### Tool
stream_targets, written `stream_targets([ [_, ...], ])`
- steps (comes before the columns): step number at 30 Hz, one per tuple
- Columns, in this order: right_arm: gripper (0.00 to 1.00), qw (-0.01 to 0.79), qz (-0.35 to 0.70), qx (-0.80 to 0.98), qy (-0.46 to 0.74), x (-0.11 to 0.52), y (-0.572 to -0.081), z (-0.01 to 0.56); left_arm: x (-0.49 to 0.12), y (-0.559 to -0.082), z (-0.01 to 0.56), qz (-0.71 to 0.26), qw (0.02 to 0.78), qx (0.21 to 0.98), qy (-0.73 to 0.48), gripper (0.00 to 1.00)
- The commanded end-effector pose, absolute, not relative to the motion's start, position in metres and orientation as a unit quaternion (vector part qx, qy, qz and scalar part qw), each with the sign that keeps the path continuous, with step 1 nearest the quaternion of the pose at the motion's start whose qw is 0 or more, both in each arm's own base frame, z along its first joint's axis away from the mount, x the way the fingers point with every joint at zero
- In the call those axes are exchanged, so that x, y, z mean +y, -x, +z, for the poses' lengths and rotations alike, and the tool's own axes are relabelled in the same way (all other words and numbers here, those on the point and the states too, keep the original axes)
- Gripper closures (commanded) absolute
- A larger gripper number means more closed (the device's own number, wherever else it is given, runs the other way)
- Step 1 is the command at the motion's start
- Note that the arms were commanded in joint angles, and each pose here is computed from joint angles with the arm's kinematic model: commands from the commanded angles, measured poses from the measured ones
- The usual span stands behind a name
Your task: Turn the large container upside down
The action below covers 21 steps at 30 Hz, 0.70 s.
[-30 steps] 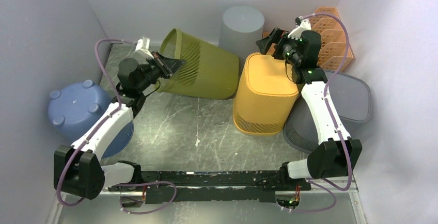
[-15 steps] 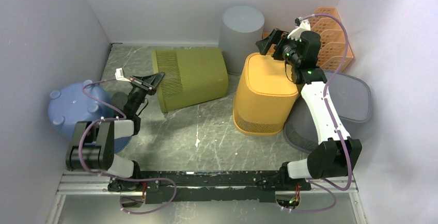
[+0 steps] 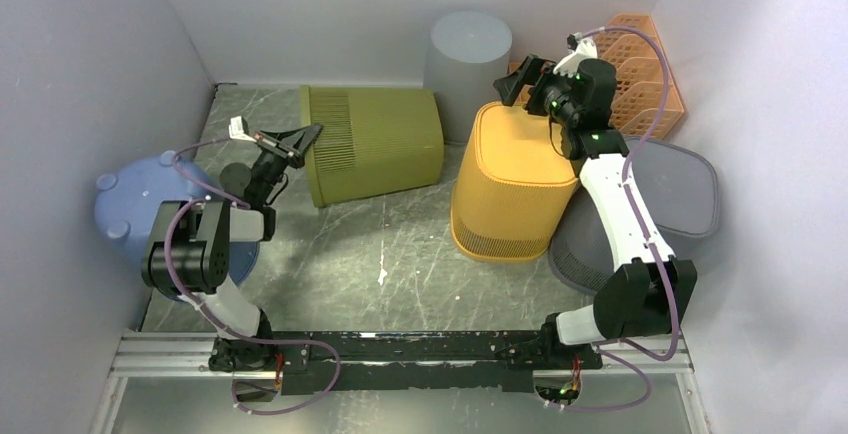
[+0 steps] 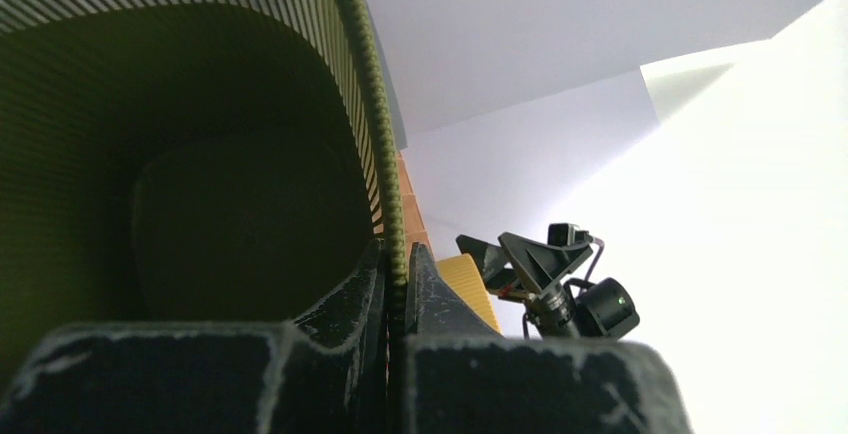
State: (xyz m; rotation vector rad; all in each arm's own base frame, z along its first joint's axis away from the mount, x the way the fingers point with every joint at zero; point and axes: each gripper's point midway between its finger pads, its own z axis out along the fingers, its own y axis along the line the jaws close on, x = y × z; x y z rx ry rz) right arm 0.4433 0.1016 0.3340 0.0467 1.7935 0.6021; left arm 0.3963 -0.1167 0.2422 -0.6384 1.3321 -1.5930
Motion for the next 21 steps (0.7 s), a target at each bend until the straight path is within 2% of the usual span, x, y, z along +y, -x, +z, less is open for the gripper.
stream_targets([
  [1, 0.0, 0.588, 0.254, 0.767, -0.013, 0.104, -0.452, 0.332, -0.134, -0.373, 0.324, -0.717, 0.523, 0.448, 0.11, 0.93],
  [5, 0.0, 0.586, 0.254, 0.769, -0.015, 0.104, -0.456, 0.326, -0.154, -0.391, 0.326, -0.738, 0.5, 0.443, 0.097, 0.93],
  [10, 0.0, 0.581, 0.253, 0.773, -0.015, 0.105, -0.46, 0.319, -0.154, -0.409, 0.292, -0.729, 0.482, 0.471, 0.12, 0.93],
  [21, 0.0, 0.571, 0.261, 0.778, -0.015, 0.108, -0.466, 0.303, -0.075, -0.408, 0.214, -0.655, 0.489, 0.548, 0.176, 0.93],
])
